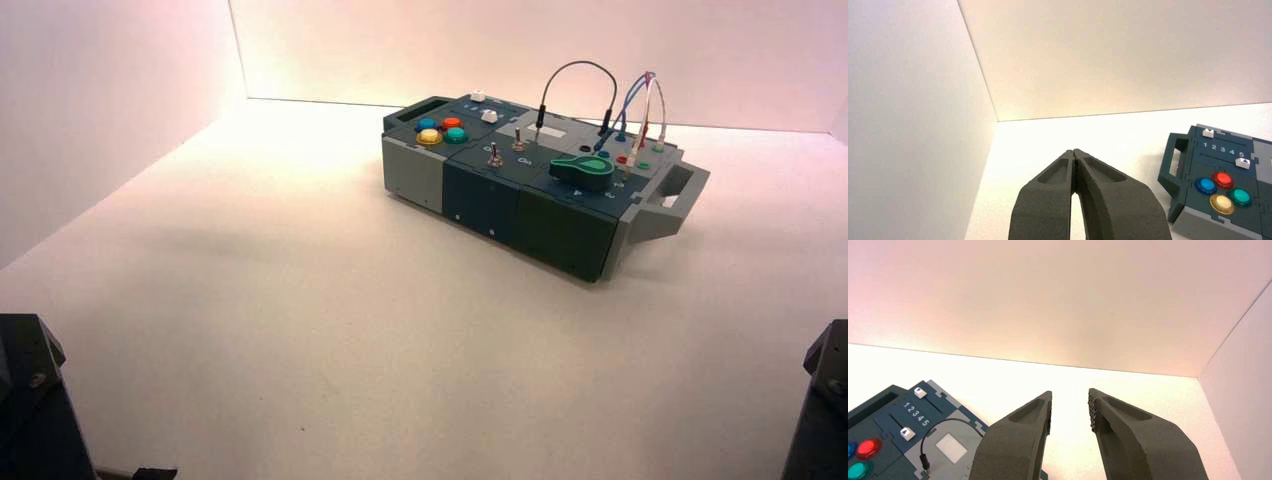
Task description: Insert the blue wire.
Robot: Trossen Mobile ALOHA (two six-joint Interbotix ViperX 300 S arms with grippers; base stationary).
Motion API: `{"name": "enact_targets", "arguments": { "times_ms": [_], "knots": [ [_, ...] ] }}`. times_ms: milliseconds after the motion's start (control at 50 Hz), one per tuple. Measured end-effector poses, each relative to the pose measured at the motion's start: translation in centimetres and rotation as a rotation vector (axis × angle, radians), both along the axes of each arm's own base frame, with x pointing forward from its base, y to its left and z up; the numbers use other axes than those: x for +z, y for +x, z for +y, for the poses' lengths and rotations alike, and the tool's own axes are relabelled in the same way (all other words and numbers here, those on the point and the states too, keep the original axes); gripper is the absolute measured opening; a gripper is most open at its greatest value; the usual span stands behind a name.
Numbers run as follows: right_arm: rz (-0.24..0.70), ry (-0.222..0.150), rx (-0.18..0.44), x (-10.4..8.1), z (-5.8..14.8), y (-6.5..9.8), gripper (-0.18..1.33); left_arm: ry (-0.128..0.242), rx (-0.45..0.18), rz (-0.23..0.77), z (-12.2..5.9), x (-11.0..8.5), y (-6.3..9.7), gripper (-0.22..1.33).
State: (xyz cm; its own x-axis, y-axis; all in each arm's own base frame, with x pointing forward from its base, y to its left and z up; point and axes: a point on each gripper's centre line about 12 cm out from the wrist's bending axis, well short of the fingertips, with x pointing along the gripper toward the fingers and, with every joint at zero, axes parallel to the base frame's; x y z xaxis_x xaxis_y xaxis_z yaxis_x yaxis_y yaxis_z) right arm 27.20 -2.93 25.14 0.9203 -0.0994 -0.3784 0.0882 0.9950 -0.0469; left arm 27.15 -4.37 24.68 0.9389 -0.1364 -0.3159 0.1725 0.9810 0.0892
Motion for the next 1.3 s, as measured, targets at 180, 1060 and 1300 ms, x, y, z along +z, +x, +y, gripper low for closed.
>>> {"name": "enact_targets", "arguments": {
  "times_ms": [180,1060,1300],
  "knots": [
    [0.0,0.0,0.0,0.0,0.0,0.0,0.83,0.0,0.0,0.002,0.0,0.0,0.0,-0.16],
    [0.374,0.074,0.17,-0.2,5.0,0.0,0.95,0.022,-0.065,0.285,-1.0,-1.2,0.6,-0.16],
    [0.594,0.169,0.235,-1.8,7.6,0.7,1.03,0.04,-0.138,0.394,-2.7,-1.2,0.4,-0.16]
  ]
}}
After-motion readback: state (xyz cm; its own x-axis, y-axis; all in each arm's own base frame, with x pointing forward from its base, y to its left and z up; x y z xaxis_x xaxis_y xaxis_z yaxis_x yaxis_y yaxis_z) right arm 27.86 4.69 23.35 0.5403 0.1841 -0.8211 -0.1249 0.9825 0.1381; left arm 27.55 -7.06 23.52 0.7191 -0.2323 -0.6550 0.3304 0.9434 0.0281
